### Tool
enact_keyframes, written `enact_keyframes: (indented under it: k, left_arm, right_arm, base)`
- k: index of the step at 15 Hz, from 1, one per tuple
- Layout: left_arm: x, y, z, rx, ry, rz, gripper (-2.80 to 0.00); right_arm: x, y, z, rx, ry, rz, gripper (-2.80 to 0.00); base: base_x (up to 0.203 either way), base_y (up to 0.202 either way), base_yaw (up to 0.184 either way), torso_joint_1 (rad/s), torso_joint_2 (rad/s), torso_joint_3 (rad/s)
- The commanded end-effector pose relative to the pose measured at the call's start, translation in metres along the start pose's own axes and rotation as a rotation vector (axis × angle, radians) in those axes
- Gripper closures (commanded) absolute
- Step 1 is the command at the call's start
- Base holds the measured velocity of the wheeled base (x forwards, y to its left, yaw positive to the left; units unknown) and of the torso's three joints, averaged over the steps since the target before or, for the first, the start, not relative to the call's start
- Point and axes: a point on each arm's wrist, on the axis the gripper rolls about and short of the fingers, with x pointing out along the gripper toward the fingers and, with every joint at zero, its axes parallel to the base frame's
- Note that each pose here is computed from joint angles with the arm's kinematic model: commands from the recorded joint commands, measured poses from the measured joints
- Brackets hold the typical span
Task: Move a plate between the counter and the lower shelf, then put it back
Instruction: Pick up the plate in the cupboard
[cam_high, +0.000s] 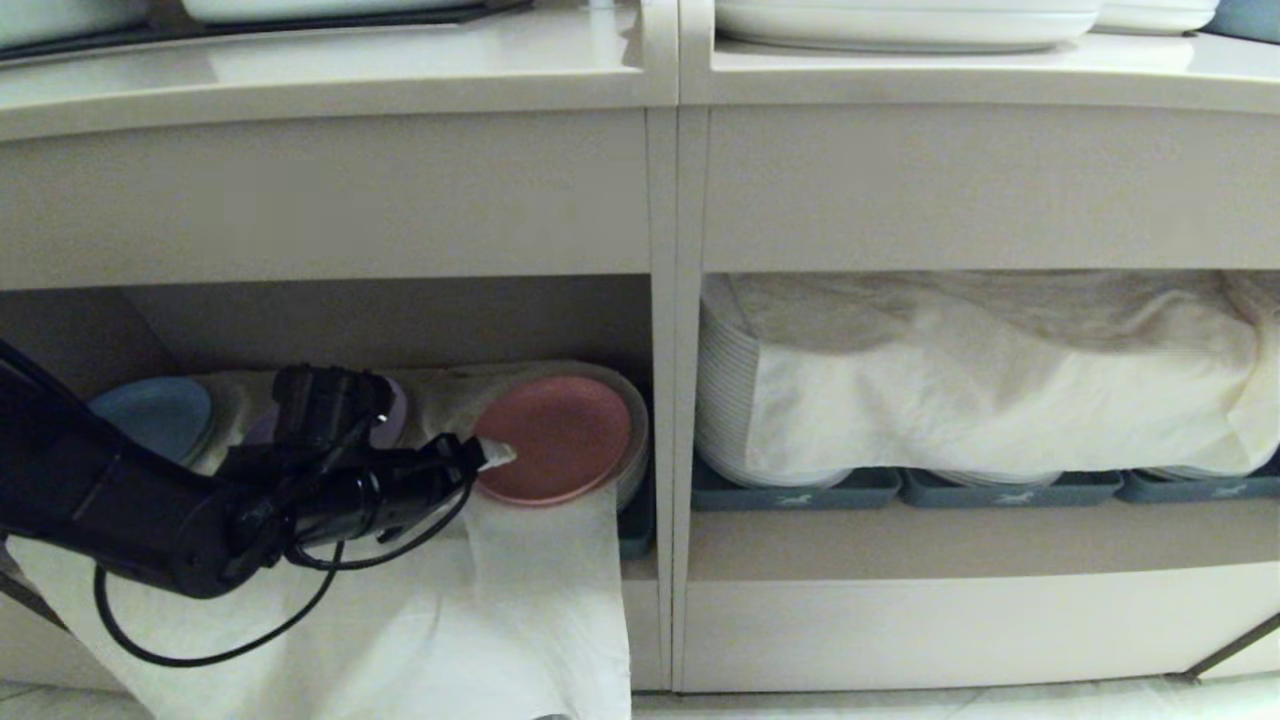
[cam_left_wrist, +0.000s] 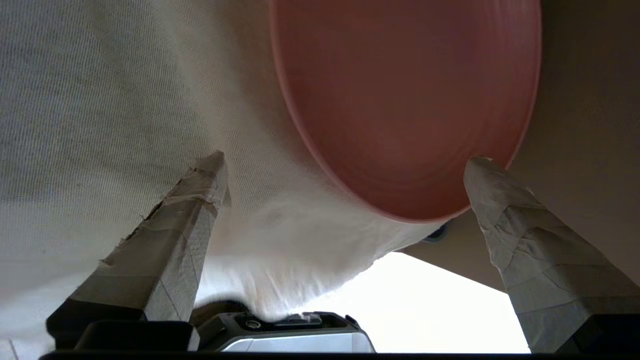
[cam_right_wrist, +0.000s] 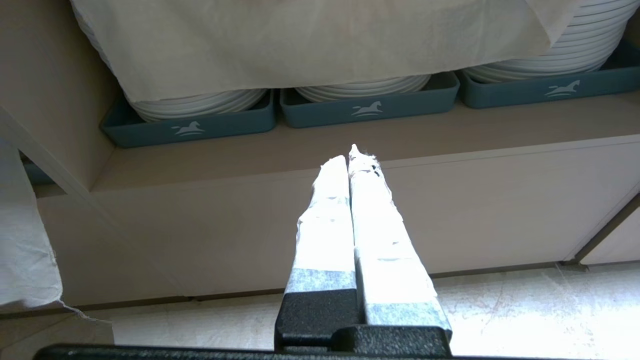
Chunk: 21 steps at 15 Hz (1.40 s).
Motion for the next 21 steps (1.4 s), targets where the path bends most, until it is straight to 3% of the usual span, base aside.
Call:
enact_keyframes:
  k: [1,21]
  left_arm:
    - [0.002,0.0,0.0,-0.003,-0.001,-0.002,-2.8]
    - [0.016,-0.002,0.006,0.004,-0.01,-0.008,-2.8]
  right_arm:
    - [0.0,0.0,0.0,0.0,-0.001,0.0,0.0]
    - [0.0,0.0,0.0,0.0,-0.001,0.0,0.0]
  base:
    - [0.0,0.0,0.0,0.0,0.0,0.0]
    - [0.0,0.0,0.0,0.0,0.0,0.0]
